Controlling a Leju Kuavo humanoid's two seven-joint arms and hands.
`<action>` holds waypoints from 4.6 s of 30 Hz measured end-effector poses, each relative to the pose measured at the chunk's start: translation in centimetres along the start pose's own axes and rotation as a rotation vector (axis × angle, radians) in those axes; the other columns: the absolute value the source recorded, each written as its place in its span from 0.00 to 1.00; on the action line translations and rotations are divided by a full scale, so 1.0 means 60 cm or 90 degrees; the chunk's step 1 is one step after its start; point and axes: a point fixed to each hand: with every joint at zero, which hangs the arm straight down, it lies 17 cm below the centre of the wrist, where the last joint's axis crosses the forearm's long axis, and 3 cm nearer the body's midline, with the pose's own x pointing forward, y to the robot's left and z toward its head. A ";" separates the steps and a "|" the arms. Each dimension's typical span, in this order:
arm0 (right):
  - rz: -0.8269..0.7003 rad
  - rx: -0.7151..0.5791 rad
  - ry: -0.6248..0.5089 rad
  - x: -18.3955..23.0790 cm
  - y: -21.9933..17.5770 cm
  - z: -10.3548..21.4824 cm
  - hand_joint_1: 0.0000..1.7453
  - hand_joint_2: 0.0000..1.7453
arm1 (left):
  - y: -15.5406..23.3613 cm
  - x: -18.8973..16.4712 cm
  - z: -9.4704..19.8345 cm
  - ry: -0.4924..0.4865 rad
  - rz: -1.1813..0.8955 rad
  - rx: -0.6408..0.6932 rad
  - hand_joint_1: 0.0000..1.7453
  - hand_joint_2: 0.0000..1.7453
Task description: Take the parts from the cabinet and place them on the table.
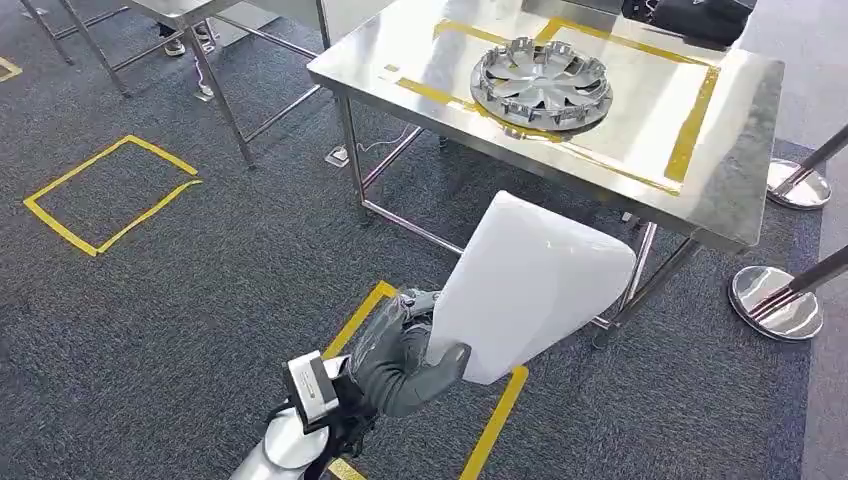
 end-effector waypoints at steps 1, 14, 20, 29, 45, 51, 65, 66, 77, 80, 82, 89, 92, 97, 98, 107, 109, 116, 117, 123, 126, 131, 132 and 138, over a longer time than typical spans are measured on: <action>-0.002 0.000 0.001 -0.002 0.000 0.000 0.00 0.00 | 0.000 -0.002 0.001 0.002 0.000 -0.001 1.00 1.00; -0.007 -0.003 0.002 -0.002 -0.006 -0.001 0.00 0.00 | -0.001 0.003 -0.003 -0.006 -0.002 -0.005 1.00 1.00; -0.008 -0.002 0.004 -0.004 -0.005 0.000 0.00 0.00 | -0.001 0.001 0.000 -0.004 -0.004 -0.007 1.00 1.00; -0.008 -0.004 0.001 0.000 -0.007 -0.001 0.00 0.00 | -0.008 0.007 -0.006 -0.011 0.000 -0.011 1.00 1.00; -0.009 -0.004 0.006 -0.008 -0.005 0.000 0.00 0.00 | -0.008 0.003 -0.002 -0.006 0.000 -0.011 1.00 1.00; -0.010 -0.002 0.006 -0.008 -0.002 0.001 0.00 0.00 | -0.007 0.000 0.001 -0.003 -0.002 -0.012 1.00 1.00; -0.009 -0.003 0.005 -0.007 -0.002 0.000 0.00 0.00 | -0.009 -0.002 0.000 -0.001 0.001 -0.012 1.00 1.00; -0.009 -0.002 0.007 -0.010 -0.001 0.001 0.00 0.00 | -0.009 -0.002 0.000 -0.001 0.001 -0.012 1.00 1.00; -0.008 -0.005 0.007 -0.010 -0.006 0.000 0.00 0.00 | -0.008 -0.004 -0.001 0.000 0.000 -0.012 1.00 1.00; -0.006 -0.005 0.007 -0.010 -0.006 0.000 0.00 0.00 | -0.007 -0.004 0.000 0.000 -0.001 -0.013 1.00 1.00; -0.004 -0.004 0.006 -0.008 -0.006 0.000 0.00 0.00 | -0.007 -0.005 0.000 0.000 -0.001 -0.013 1.00 1.00; -0.003 -0.006 0.001 0.001 -0.009 -0.001 0.00 0.00 | -0.008 0.000 -0.005 -0.005 0.000 -0.012 1.00 1.00; -0.004 -0.005 0.006 -0.009 -0.007 0.000 0.00 0.00 | -0.010 -0.002 -0.003 -0.003 0.002 -0.012 1.00 1.00; -0.007 -0.005 0.009 -0.012 -0.007 0.000 0.00 0.00 | -0.010 -0.002 -0.003 -0.003 0.002 -0.012 1.00 1.00; -0.008 -0.005 0.008 -0.012 -0.007 0.000 0.00 0.00 | -0.010 -0.003 -0.002 -0.002 0.002 -0.012 1.00 1.00; -0.008 -0.009 0.008 -0.010 -0.014 -0.001 0.00 0.00 | -0.009 0.002 -0.004 -0.006 0.002 -0.011 1.00 1.00; -0.009 -0.008 0.009 -0.012 -0.013 0.000 0.00 0.00 | -0.009 0.001 -0.004 -0.006 0.002 -0.011 1.00 1.00; -0.009 -0.007 0.007 -0.009 -0.010 0.000 0.00 0.00 | -0.008 0.002 -0.004 -0.006 0.001 -0.011 1.00 1.00; -0.009 -0.006 0.007 -0.008 -0.010 0.000 0.00 0.00 | -0.009 0.003 -0.005 -0.007 0.002 -0.011 1.00 1.00; -0.009 -0.007 0.009 -0.011 -0.013 -0.001 0.00 0.00 | -0.010 0.005 -0.006 -0.009 0.005 -0.010 1.00 1.00; -0.009 -0.006 0.011 -0.014 -0.010 0.000 0.00 0.00 | -0.011 0.005 -0.006 -0.009 0.005 -0.011 1.00 1.00; -0.009 -0.006 0.016 -0.020 -0.012 0.001 0.00 0.00 | -0.011 0.003 -0.005 -0.006 0.005 -0.012 1.00 1.00; -0.009 -0.006 0.015 -0.017 -0.012 0.000 0.00 0.00 | -0.011 0.006 -0.007 -0.008 0.005 -0.012 1.00 1.00; -0.019 -0.002 0.014 -0.013 -0.014 0.000 0.00 0.00 | -0.013 0.004 -0.001 -0.007 0.003 -0.018 1.00 1.00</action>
